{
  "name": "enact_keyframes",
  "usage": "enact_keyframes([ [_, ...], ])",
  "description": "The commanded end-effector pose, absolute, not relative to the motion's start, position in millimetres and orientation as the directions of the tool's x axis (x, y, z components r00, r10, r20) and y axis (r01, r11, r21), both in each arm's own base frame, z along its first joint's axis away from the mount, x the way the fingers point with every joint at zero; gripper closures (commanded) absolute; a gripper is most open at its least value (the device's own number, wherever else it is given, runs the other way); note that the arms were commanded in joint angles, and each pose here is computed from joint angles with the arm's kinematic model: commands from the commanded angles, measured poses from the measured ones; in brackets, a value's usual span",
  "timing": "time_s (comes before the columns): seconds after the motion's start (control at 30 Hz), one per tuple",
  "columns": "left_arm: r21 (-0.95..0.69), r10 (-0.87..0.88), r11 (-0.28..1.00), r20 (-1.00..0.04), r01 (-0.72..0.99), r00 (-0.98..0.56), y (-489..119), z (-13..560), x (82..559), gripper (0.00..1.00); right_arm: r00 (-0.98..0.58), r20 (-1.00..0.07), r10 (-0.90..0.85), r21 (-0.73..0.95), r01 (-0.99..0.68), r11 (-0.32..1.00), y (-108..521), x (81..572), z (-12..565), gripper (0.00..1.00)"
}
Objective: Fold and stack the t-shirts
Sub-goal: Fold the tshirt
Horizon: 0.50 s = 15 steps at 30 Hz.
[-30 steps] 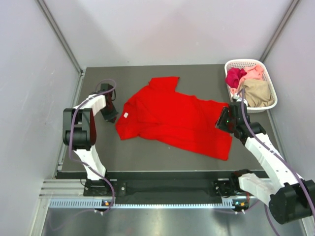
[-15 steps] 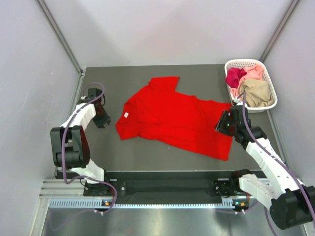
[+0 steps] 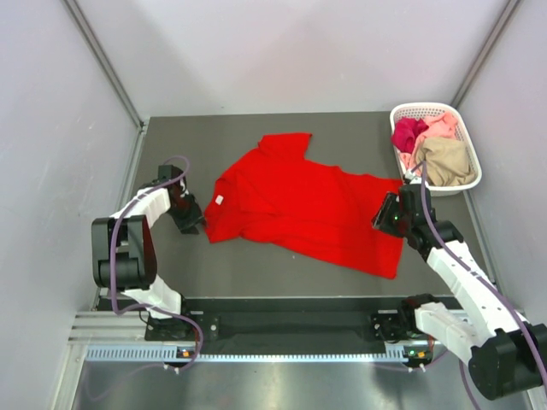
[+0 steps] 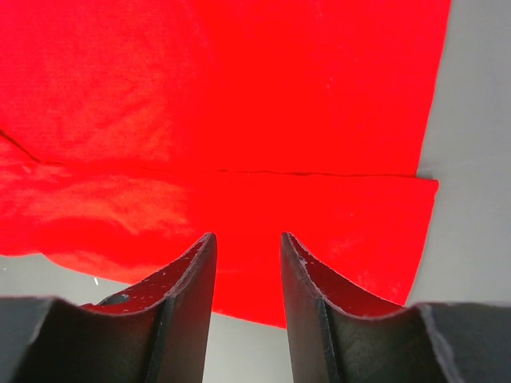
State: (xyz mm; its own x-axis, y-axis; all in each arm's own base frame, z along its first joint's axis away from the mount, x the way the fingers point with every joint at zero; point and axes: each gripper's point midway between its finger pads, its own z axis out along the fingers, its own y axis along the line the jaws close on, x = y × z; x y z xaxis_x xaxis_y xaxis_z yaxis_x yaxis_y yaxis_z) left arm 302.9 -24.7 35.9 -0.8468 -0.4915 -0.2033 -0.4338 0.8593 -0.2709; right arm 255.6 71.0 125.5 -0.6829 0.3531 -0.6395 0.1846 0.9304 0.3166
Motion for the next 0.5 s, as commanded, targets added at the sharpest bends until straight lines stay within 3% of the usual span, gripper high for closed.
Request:
enact_keyframes([
  [0.0,-0.295,-0.479,0.864,-0.223,-0.409,-0.849,-26.9,34.4,307.7,0.57,-0.661,-0.655,0.366,0.342,0.173,0.924,73.3,259.8,132.8,0.62],
  [0.47,-0.267,-0.523,0.845,-0.242,-0.463,-0.817,-18.8,24.9,319.8,0.62,-0.652,-0.659,0.375,0.355,0.171,0.919,73.9,256.8,136.3,0.62],
])
